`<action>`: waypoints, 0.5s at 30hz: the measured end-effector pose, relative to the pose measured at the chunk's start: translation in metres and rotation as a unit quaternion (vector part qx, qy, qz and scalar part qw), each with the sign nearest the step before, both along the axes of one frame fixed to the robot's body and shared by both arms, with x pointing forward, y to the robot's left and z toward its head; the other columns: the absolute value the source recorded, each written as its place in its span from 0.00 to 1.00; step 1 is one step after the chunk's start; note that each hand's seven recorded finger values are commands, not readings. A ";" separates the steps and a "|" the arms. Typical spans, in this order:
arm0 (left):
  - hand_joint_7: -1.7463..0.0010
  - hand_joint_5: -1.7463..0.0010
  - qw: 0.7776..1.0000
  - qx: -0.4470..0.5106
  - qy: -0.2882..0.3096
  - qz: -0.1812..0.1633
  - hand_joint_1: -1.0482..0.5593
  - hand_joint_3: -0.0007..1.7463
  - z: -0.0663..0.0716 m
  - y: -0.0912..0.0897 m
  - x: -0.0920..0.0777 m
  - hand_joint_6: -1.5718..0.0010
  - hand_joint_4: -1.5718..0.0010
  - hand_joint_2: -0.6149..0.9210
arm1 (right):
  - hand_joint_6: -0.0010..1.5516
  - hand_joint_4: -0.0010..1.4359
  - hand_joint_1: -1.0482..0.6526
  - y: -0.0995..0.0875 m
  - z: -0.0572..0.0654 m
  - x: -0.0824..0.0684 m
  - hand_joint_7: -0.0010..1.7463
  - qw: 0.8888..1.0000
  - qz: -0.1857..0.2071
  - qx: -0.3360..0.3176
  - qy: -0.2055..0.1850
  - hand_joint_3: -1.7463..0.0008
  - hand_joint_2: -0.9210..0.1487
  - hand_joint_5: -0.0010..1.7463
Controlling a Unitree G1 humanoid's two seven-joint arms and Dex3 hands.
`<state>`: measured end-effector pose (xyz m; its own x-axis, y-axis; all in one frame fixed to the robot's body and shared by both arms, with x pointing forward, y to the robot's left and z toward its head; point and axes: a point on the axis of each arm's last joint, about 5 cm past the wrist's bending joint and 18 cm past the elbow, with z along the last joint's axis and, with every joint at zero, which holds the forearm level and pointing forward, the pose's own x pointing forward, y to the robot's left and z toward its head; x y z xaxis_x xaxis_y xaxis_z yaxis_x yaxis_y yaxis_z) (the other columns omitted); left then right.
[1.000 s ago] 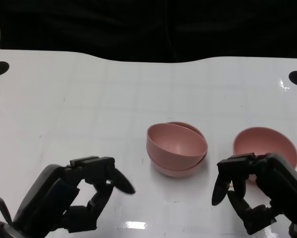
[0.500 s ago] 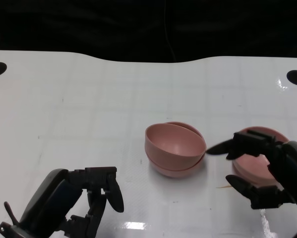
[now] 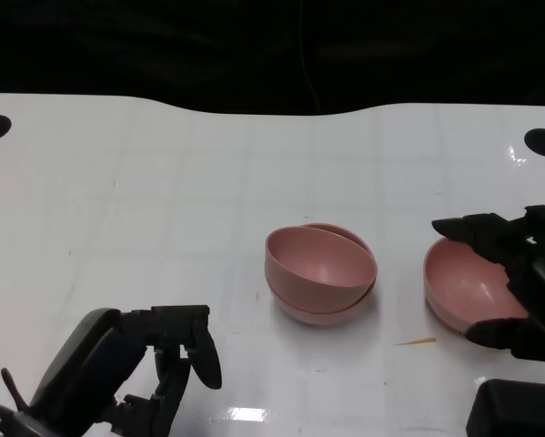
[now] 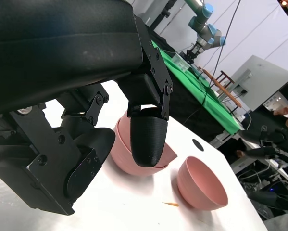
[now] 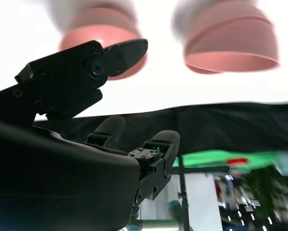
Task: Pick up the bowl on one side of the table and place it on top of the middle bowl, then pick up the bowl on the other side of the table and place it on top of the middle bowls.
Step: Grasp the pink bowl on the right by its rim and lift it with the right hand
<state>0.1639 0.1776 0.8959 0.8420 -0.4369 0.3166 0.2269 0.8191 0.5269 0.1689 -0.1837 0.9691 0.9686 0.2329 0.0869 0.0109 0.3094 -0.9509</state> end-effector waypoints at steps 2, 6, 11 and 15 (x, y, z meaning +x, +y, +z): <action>0.15 0.02 1.000 0.001 0.001 0.000 0.68 0.97 0.000 0.000 0.000 0.45 0.41 0.50 | 0.25 0.21 0.30 0.000 0.001 0.000 0.08 1.000 -0.006 -0.008 0.011 1.00 0.15 0.33; 0.15 0.01 1.000 0.003 0.004 0.000 0.67 0.98 0.001 0.000 0.000 0.45 0.41 0.50 | 0.27 0.23 0.30 0.000 0.001 0.002 0.04 0.999 -0.011 -0.028 0.040 1.00 0.12 0.25; 0.14 0.01 1.000 0.002 0.000 0.000 0.67 0.97 0.003 -0.001 0.001 0.45 0.41 0.50 | 0.27 0.25 0.30 0.000 -0.003 0.011 0.01 0.994 -0.007 -0.067 0.087 0.99 0.08 0.17; 0.14 0.01 1.000 0.002 0.002 0.001 0.67 0.97 0.004 -0.001 0.001 0.45 0.41 0.50 | 0.28 0.28 0.31 0.001 -0.005 0.018 0.01 0.991 -0.003 -0.079 0.109 1.00 0.08 0.14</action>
<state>0.1651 0.1762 0.8994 0.8447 -0.4357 0.3108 0.2270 0.8176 0.5292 0.1866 -0.1825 0.9640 0.9618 0.2212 -0.1612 -0.1983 0.1575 -0.9674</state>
